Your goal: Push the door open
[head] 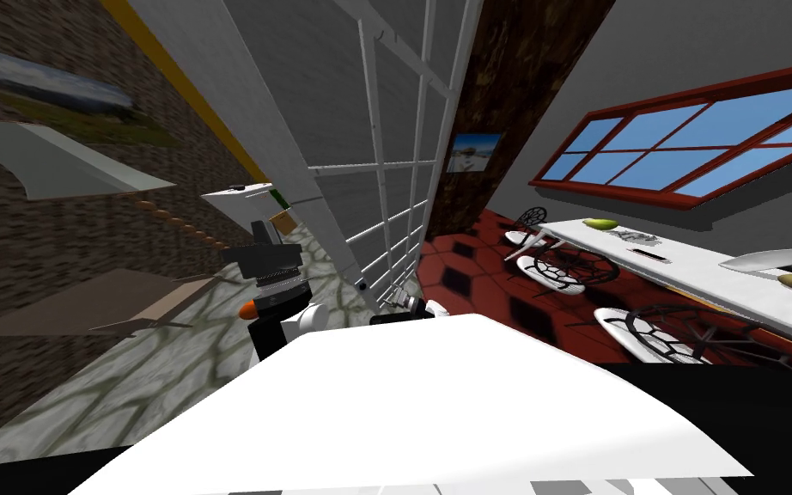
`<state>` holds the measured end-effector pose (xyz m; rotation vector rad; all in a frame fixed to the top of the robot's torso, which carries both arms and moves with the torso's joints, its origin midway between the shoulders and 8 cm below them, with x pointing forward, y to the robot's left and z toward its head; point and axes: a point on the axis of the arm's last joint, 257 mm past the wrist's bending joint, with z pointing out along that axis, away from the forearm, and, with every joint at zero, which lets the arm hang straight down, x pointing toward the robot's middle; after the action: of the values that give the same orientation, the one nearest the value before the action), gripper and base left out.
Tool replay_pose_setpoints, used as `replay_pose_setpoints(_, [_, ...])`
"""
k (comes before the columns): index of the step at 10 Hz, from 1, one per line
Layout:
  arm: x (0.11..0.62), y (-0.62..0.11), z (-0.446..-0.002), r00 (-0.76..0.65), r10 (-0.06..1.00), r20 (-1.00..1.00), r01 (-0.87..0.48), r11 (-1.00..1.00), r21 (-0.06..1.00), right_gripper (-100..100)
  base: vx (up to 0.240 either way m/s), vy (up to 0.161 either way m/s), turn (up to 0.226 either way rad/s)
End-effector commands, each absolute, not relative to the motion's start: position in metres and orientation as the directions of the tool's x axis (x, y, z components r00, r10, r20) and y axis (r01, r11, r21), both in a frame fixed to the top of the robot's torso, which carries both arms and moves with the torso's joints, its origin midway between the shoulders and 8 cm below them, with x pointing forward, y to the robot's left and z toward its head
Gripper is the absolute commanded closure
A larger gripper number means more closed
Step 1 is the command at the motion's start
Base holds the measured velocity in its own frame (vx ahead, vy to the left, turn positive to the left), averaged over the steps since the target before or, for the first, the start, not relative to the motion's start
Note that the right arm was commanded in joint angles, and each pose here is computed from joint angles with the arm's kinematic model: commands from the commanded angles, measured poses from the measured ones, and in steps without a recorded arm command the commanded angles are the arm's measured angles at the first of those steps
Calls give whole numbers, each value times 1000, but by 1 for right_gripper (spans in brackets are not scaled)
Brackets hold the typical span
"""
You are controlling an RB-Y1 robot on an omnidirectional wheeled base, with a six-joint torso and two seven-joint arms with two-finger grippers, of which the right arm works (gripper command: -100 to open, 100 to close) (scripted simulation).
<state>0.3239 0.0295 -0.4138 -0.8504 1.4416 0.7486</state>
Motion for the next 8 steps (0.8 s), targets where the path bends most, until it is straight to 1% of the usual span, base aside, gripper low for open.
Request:
replay_pose_setpoints(1, [322,48,-404,12,-31,-999,-860,510,-26,-100,-96,173,-56])
replay_pose_setpoints(2, [320,57,-400,12,-16,-1000,-862,507,-18,-100,-113,135,-38])
replay_pose_setpoints(3, [319,50,-403,12,-27,-1000,-860,510,-24,-100,-52,59,-10])
replay_pose_setpoints(4, [319,50,-403,12,-27,-1000,-860,510,-24,100,7,-4,6])
replay_pose_setpoints(8, [319,50,-403,12,-27,-1000,-860,510,-24,100,13,-17,1])
